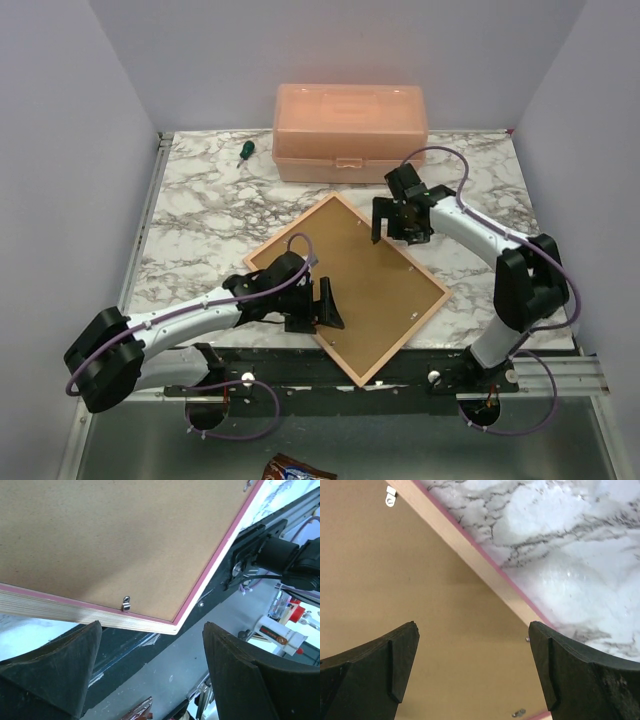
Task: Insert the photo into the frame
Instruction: Adjust the photo frame at the center of the board.
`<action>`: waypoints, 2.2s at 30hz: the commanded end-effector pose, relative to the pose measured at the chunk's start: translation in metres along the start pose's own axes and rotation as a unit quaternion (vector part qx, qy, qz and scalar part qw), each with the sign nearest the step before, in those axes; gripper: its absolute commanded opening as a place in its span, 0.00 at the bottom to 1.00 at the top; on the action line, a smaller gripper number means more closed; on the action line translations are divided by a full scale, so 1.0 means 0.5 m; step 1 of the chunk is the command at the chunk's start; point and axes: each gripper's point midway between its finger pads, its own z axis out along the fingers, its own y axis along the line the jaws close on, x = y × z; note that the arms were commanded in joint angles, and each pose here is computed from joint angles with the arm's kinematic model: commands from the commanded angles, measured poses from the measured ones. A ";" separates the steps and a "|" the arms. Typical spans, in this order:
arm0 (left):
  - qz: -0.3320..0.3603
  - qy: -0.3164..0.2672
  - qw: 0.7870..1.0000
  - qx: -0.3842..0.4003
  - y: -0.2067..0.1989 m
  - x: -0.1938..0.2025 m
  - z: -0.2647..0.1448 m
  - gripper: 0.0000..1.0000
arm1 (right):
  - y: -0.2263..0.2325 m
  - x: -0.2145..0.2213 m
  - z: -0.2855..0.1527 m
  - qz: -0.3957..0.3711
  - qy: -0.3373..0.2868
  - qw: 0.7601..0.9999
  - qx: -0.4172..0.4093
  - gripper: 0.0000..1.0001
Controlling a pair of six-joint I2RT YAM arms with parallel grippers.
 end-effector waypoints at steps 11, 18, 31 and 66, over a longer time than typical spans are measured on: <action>0.025 -0.036 0.997 0.058 -0.035 -0.066 -0.048 0.84 | -0.087 0.182 -0.110 0.113 0.016 0.993 0.003 1.00; 0.017 -0.055 0.997 0.060 -0.017 -0.100 -0.066 0.84 | -0.153 0.240 -0.136 0.182 0.031 0.979 0.083 0.97; 0.012 -0.089 0.994 0.055 0.005 -0.138 -0.101 0.84 | -0.175 0.311 -0.092 0.253 0.088 0.961 0.075 0.84; -0.009 -0.233 0.954 -0.189 0.166 -0.308 -0.263 0.84 | -0.203 0.171 0.024 0.173 0.017 0.976 0.132 0.00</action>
